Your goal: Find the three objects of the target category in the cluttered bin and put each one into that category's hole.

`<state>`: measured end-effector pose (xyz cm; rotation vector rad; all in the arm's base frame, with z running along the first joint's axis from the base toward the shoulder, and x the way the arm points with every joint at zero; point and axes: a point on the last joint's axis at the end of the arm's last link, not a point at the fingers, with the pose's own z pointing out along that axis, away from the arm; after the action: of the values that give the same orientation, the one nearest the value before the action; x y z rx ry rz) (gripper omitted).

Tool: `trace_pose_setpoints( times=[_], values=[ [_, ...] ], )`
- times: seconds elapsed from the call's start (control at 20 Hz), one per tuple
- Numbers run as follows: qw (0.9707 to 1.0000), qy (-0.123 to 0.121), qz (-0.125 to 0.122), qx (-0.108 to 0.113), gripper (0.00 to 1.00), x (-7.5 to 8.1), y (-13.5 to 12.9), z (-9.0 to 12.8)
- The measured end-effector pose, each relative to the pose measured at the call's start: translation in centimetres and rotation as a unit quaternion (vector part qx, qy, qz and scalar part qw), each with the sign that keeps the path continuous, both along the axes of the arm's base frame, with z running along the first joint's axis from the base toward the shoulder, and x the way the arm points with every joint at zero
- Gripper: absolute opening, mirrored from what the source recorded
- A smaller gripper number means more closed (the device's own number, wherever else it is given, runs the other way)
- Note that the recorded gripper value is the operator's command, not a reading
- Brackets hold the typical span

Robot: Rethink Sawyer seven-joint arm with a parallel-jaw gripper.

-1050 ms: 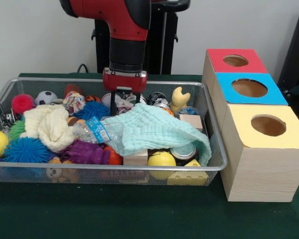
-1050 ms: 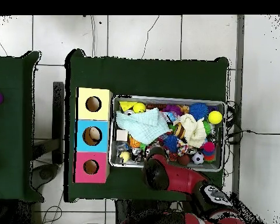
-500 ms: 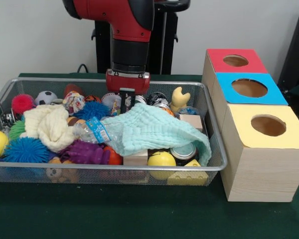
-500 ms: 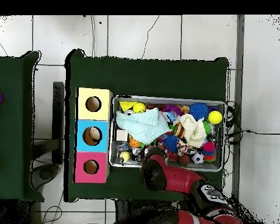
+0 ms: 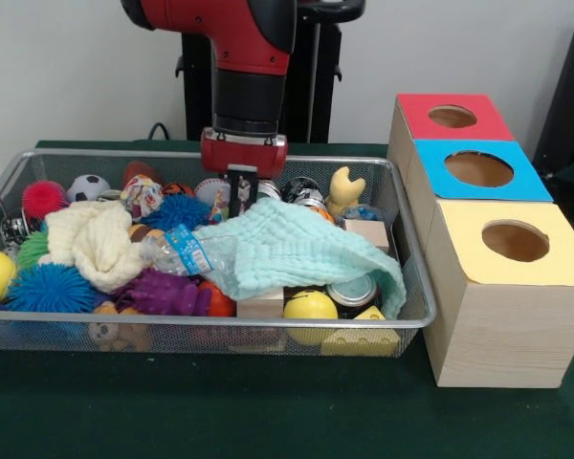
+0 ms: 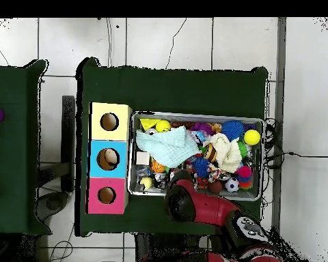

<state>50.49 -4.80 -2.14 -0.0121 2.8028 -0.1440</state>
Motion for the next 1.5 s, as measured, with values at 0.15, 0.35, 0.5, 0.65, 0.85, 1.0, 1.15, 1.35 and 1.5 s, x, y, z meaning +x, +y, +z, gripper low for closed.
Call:
trace_pose_setpoints(
  times=[0.15, 0.35, 0.5, 0.65, 0.85, 1.0, 1.15, 1.35, 1.5],
  values=[
    [0.9998, 0.018, -0.012, 0.001, 0.00, 1.0, 0.4, 1.5],
    [0.9980, 0.057, -0.027, 0.009, 0.00, 1.9, 1.6, 4.1],
    [0.9964, 0.077, -0.033, 0.015, 0.00, 2.6, 2.7, 5.9],
    [0.9959, 0.081, -0.036, 0.018, 0.00, 3.1, 3.5, 7.0],
    [0.9966, 0.071, -0.038, 0.019, 0.00, 4.1, 4.7, 8.4],
    [0.9973, 0.059, -0.040, 0.019, 0.00, 4.9, 6.0, 9.5],
    [0.9975, 0.053, -0.042, 0.020, 0.00, 5.4, 6.9, 10.4],
    [0.9972, 0.056, -0.046, 0.020, 0.00, 5.6, 7.7, 11.5],
    [0.9965, 0.062, -0.052, 0.020, 0.00, 5.5, 8.0, 12.3]
  ],
)
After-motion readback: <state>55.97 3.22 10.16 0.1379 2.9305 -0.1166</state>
